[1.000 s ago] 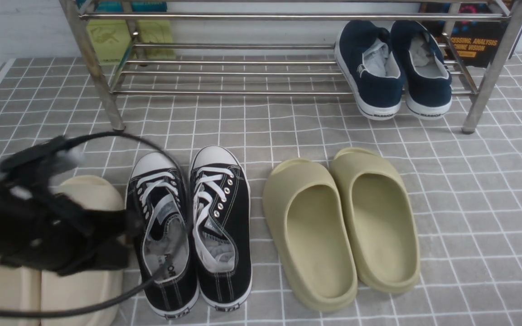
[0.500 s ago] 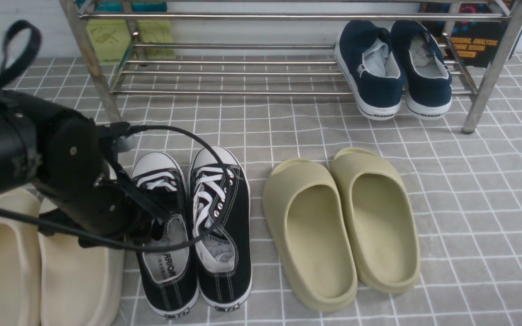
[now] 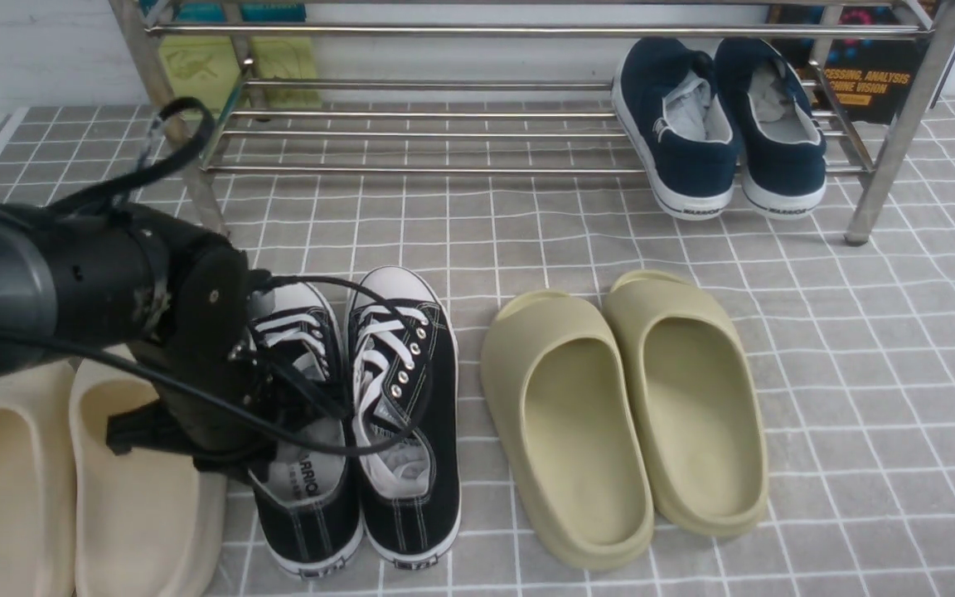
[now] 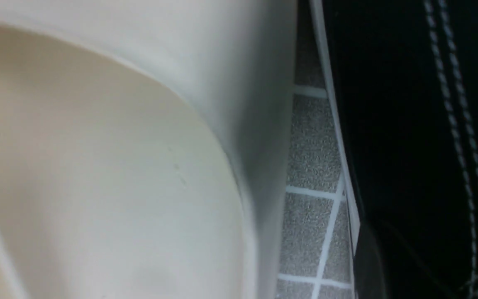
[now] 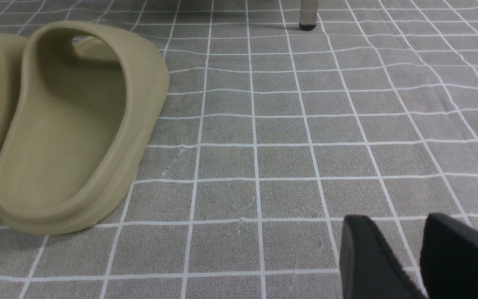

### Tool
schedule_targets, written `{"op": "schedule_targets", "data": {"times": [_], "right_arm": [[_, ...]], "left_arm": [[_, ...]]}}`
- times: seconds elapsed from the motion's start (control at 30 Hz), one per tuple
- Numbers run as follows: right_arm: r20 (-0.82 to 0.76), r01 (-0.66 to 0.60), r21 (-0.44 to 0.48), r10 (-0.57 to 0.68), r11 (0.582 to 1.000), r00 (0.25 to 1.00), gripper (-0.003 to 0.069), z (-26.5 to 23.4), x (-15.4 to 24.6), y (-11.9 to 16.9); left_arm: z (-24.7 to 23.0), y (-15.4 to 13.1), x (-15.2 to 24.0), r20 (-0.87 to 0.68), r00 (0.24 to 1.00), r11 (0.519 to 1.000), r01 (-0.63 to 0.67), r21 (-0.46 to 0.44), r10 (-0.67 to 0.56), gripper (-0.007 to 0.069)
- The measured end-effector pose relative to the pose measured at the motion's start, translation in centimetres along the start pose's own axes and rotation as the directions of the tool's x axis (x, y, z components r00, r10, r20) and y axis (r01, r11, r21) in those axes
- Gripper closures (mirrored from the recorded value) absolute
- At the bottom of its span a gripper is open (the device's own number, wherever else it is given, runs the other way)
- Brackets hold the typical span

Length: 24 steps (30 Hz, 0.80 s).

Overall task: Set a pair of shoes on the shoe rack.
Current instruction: Use the left arm to grab the shoe closest to it, then use the left arm to put a shoe into the shoe rack

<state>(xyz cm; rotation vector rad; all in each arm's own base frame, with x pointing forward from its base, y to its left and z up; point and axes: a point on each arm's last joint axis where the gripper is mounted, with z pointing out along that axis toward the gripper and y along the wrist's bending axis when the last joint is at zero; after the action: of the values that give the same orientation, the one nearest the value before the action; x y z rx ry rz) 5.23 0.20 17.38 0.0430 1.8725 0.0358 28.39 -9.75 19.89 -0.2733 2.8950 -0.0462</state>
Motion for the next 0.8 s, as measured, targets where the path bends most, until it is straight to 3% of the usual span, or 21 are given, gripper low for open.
{"op": "schedule_targets", "data": {"times": [0.17,0.37,0.57,0.8], "right_arm": [[0.000,0.000,0.000,0.000,1.000,1.000,0.0419,0.0,0.0,0.0],[0.000,0.000,0.000,0.000,1.000,1.000,0.0419,0.0,0.0,0.0],[0.000,0.000,0.000,0.000,1.000,1.000,0.0419,0.0,0.0,0.0],[0.000,0.000,0.000,0.000,1.000,1.000,0.0419,0.0,0.0,0.0]], "left_arm": [[-4.5,0.3,-1.1,0.044,0.998,0.999,-0.047,0.005,0.047,0.0638],[-9.8,1.2,-6.8,0.236,0.972,0.998,-0.025,0.062,0.009,0.0638],[-8.2,0.8,-12.4,0.229,0.973,0.997,-0.053,0.056,0.039,0.0638],[-4.9,-2.1,-19.5,0.266,0.962,0.995,-0.079,0.064,0.060,0.0638]]}}
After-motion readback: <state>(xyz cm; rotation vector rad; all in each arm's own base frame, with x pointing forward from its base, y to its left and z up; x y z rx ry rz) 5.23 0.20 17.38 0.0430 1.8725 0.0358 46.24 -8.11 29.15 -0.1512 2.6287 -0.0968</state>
